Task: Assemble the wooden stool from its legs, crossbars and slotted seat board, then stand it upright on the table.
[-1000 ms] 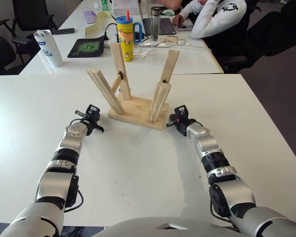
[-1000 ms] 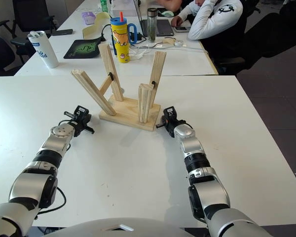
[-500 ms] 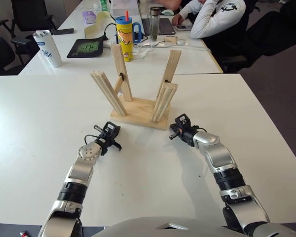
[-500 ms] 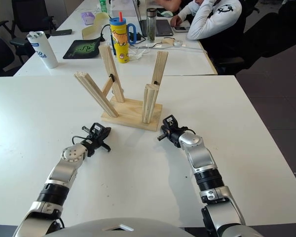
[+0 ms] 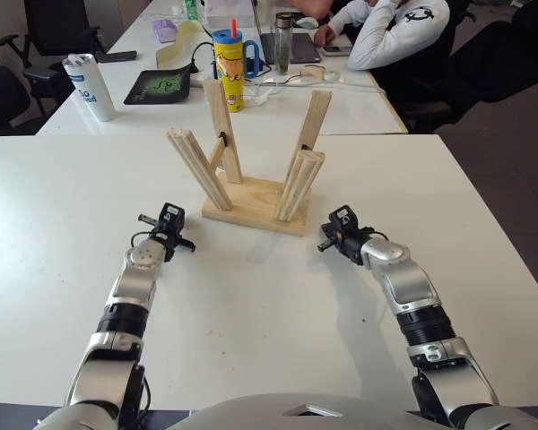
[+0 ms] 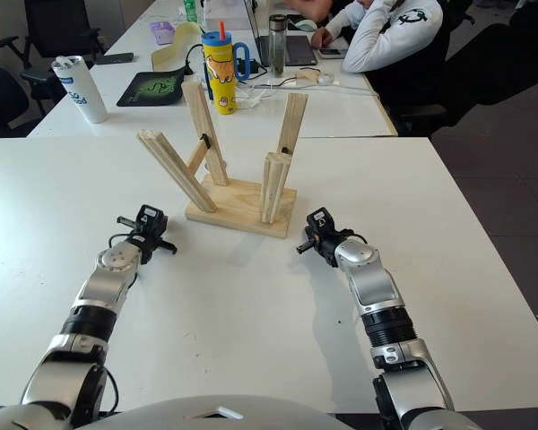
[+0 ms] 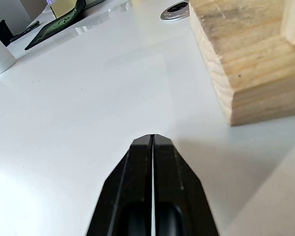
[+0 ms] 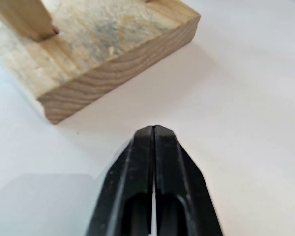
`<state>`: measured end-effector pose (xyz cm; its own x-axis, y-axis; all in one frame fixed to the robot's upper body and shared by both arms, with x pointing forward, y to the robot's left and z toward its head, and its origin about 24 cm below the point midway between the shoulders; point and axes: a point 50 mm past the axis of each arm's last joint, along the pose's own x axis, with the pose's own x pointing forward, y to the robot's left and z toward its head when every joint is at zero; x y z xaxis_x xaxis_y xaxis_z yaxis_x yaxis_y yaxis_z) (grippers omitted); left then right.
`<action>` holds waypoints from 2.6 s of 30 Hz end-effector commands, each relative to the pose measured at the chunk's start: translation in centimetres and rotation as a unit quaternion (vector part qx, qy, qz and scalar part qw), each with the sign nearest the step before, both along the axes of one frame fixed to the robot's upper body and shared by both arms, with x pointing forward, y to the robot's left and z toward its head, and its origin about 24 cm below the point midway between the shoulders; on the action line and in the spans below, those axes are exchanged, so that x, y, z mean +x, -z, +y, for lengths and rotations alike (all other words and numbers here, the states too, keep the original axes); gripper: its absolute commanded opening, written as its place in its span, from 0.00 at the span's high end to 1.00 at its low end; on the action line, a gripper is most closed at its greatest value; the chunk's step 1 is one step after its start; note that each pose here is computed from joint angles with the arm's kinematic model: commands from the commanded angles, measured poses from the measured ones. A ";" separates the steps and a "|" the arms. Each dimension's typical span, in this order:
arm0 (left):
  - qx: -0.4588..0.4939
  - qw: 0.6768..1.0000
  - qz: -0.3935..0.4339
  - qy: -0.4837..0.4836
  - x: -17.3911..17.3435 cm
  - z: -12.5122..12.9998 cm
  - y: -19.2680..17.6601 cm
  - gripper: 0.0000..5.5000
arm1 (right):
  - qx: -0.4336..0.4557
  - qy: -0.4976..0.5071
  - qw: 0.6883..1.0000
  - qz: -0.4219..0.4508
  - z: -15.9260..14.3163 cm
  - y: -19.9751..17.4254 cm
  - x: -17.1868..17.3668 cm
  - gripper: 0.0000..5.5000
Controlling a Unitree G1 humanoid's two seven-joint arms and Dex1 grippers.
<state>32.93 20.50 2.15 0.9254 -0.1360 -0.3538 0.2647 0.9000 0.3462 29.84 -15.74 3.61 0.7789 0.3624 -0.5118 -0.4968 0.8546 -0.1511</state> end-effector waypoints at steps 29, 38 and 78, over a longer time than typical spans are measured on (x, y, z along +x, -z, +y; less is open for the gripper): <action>-0.027 0.998 0.053 0.037 -3.8 -5.0 2.4 1.00 | -0.095 0.025 0.995 -0.031 -2.2 2.1 1.6 1.00; -0.076 0.992 0.077 0.070 -4.9 -8.7 1.7 1.00 | 0.001 -0.057 0.997 -0.054 1.1 2.6 1.2 1.00; -0.168 0.933 -0.317 -0.006 -2.9 -4.8 -21.0 1.00 | 0.080 -0.045 0.972 -0.216 2.0 -5.7 2.1 1.00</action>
